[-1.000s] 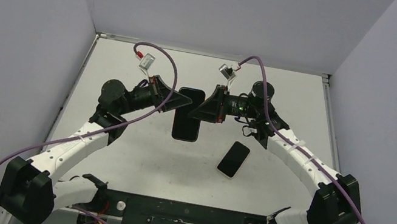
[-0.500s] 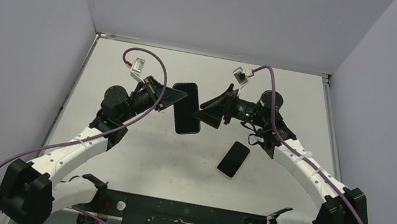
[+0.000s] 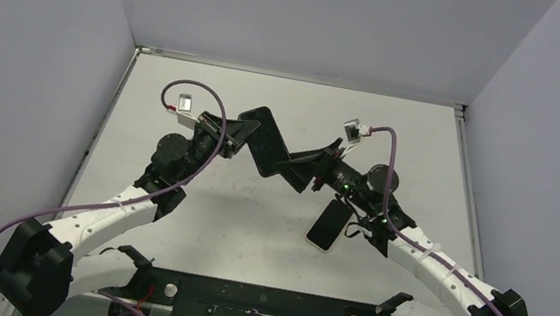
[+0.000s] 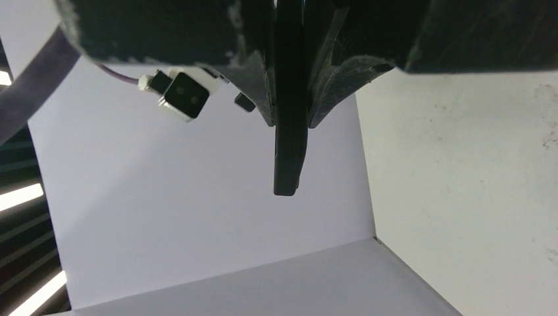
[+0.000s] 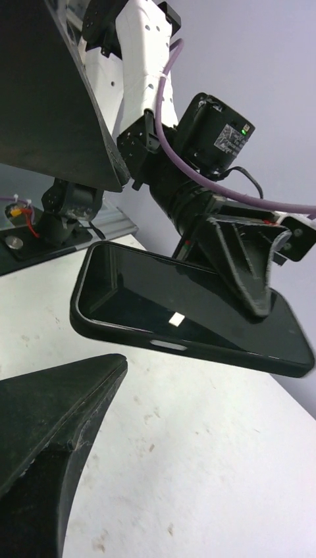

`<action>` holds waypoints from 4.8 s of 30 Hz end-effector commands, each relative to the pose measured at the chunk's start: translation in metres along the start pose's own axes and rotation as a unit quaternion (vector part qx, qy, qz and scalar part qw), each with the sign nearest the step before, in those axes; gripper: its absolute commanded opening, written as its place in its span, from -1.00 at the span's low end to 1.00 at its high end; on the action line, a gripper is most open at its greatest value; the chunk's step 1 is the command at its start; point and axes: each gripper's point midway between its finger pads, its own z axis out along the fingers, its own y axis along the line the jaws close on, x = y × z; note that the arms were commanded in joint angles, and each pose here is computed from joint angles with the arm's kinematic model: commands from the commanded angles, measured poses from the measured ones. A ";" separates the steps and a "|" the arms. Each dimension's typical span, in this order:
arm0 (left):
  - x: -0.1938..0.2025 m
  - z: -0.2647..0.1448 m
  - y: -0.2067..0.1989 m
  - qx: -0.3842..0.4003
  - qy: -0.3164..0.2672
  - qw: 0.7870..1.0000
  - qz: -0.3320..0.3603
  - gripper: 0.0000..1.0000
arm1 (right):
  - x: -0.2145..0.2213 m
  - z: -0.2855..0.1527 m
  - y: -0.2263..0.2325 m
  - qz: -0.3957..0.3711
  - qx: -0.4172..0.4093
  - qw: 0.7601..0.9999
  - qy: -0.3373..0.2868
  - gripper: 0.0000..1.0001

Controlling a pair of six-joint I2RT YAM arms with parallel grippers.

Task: Take the phone out of the phone case
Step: Remove the phone case from the phone.

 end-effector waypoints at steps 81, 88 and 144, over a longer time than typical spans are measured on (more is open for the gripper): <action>0.002 0.003 -0.060 0.067 0.080 0.990 -0.090 -1.00 | 0.018 0.028 0.008 -0.306 -0.029 0.950 0.042 -0.65; -0.006 -0.001 -0.058 0.072 0.097 0.993 -0.007 -1.00 | 0.020 0.000 -0.001 -0.243 -0.056 0.966 0.074 0.30; 0.031 0.002 -0.047 0.069 0.278 0.958 0.003 -1.00 | 0.036 0.015 0.058 -0.270 -0.252 0.913 0.171 -1.00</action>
